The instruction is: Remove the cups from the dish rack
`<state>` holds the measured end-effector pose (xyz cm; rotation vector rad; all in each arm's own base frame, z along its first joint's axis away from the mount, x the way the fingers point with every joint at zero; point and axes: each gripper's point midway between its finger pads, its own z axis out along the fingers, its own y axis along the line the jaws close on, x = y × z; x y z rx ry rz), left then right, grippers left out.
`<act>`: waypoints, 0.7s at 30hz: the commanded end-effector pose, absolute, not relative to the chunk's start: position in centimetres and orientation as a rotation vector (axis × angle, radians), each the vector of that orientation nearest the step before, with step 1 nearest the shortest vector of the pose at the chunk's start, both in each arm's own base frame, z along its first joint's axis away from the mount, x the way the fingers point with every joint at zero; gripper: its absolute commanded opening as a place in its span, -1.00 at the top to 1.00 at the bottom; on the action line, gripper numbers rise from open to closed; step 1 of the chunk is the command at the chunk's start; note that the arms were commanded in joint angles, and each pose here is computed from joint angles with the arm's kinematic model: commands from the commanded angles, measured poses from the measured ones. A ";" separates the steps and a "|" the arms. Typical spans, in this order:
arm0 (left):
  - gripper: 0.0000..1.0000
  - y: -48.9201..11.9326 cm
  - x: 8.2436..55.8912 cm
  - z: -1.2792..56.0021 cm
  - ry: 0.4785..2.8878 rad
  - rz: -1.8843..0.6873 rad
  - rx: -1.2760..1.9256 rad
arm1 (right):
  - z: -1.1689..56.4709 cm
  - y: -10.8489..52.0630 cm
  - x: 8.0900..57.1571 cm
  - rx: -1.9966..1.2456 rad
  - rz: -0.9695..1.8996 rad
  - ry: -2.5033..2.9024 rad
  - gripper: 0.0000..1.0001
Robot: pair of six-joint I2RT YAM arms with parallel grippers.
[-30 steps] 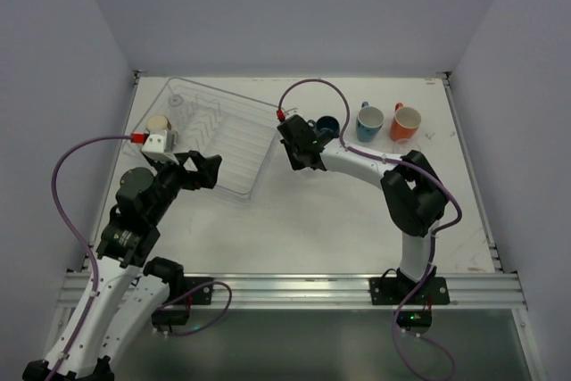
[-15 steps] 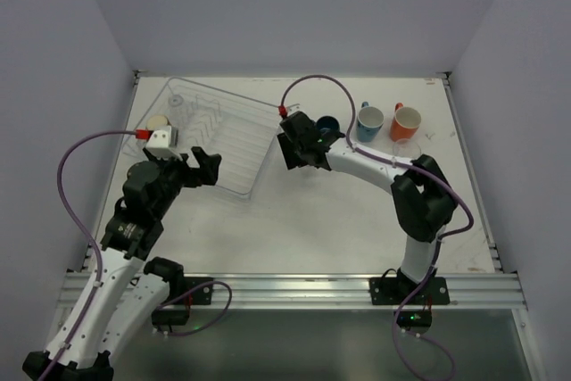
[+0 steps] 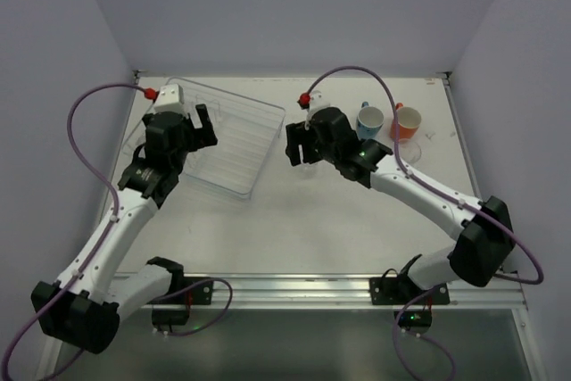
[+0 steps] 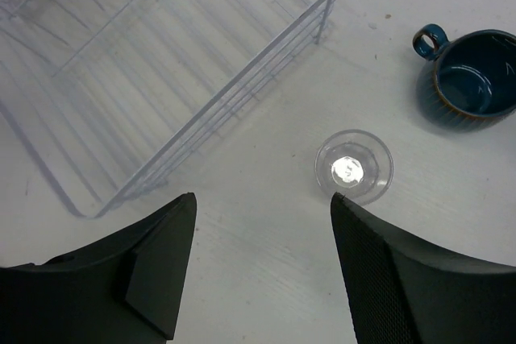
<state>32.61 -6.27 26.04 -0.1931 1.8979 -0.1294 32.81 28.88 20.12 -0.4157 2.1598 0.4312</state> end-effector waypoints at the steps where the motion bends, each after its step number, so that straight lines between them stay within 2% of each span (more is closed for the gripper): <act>1: -1.00 -3.6 35.6 26.7 1.887 0.050 -0.304 | 22.0 29.5 30.8 -0.413 0.585 2.069 -0.40; 3: -1.00 -2.5 37.0 26.5 1.896 0.093 -0.344 | 23.3 29.2 30.2 -0.403 0.625 2.013 -0.40; 11: -0.89 3.8 41.6 25.0 1.875 0.139 -0.587 | 22.4 28.6 28.5 -0.423 0.675 1.998 -0.40; 21: -0.79 10.0 44.1 17.4 2.003 0.143 -0.737 | 22.2 28.8 27.9 -0.424 0.713 1.990 -0.40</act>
